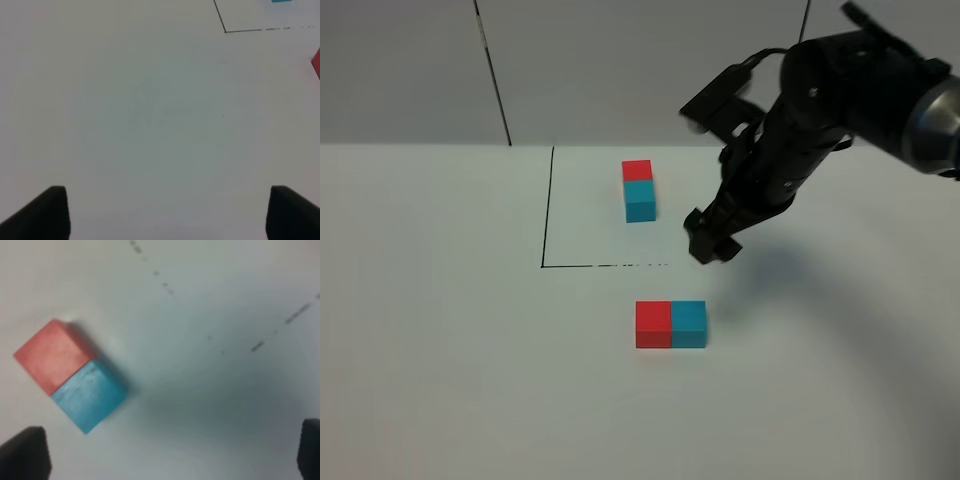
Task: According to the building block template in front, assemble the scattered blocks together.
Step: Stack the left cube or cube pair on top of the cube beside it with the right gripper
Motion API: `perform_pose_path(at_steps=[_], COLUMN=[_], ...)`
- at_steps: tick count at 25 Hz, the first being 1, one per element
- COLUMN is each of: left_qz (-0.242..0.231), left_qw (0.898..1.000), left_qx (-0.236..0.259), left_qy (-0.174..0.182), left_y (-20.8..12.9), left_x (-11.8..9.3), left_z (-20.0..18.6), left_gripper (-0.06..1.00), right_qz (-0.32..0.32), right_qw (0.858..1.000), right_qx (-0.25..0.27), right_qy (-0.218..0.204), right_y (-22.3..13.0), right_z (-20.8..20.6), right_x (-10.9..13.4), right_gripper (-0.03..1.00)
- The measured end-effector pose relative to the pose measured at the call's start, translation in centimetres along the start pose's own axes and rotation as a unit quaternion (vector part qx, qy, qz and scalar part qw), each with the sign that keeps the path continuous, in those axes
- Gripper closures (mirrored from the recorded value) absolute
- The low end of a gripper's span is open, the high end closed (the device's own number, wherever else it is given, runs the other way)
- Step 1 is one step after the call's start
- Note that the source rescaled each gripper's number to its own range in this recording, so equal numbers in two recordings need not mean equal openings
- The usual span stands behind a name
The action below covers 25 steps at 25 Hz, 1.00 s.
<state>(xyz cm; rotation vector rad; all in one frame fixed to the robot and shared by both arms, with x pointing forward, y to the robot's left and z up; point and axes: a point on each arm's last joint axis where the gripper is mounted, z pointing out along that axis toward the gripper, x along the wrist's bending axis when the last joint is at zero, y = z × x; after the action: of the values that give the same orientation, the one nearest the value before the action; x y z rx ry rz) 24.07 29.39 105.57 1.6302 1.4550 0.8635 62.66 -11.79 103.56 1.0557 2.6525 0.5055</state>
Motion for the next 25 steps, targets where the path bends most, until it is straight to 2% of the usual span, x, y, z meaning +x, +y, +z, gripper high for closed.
perform_pose_path(at_steps=[4,9,12,15,18,20,23,25], left_qz=[0.000,0.000,0.000,0.000,0.000,0.000,0.000,0.000], left_qw=[1.000,1.000,1.000,1.000,1.000,1.000,1.000,1.000], left_qx=[0.000,0.000,0.000,0.000,0.000,0.000,0.000,0.000], left_qy=[0.000,0.000,0.000,0.000,0.000,0.000,0.000,0.000], left_y=[0.0,0.0,0.0,0.0,0.0,0.0,0.0,0.0], left_x=[0.0,0.0,0.0,0.0,0.0,0.0,0.0,0.0], left_z=[0.0,0.0,0.0,0.0,0.0,0.0,0.0,0.0], left_gripper=[0.26,0.26,0.26,0.26,0.26,0.26,0.26,0.26], right_qz=[0.135,0.241,0.265,0.271,0.259,0.222,0.106,0.015], right_qw=[0.989,0.960,0.949,0.943,0.944,0.954,0.975,0.983], right_qx=[-0.055,-0.118,-0.140,-0.157,-0.170,-0.169,-0.156,-0.140], right_qy=[-0.028,-0.077,-0.099,-0.109,-0.112,-0.112,-0.117,-0.120], right_y=[-2.0,-6.1,-8.1,-9.0,-8.8,-8.3,-7.2,-6.2], right_z=[-3.1,-7.0,-8.1,-8.8,-9.2,-9.1,-8.6,-8.1], right_x=[-2.9,-4.2,-3.6,-3.1,-2.5,-1.7,0.3,1.6], right_gripper=[-0.03,-0.03,-0.03,-0.03,-0.03,-0.03,-0.03,-0.03])
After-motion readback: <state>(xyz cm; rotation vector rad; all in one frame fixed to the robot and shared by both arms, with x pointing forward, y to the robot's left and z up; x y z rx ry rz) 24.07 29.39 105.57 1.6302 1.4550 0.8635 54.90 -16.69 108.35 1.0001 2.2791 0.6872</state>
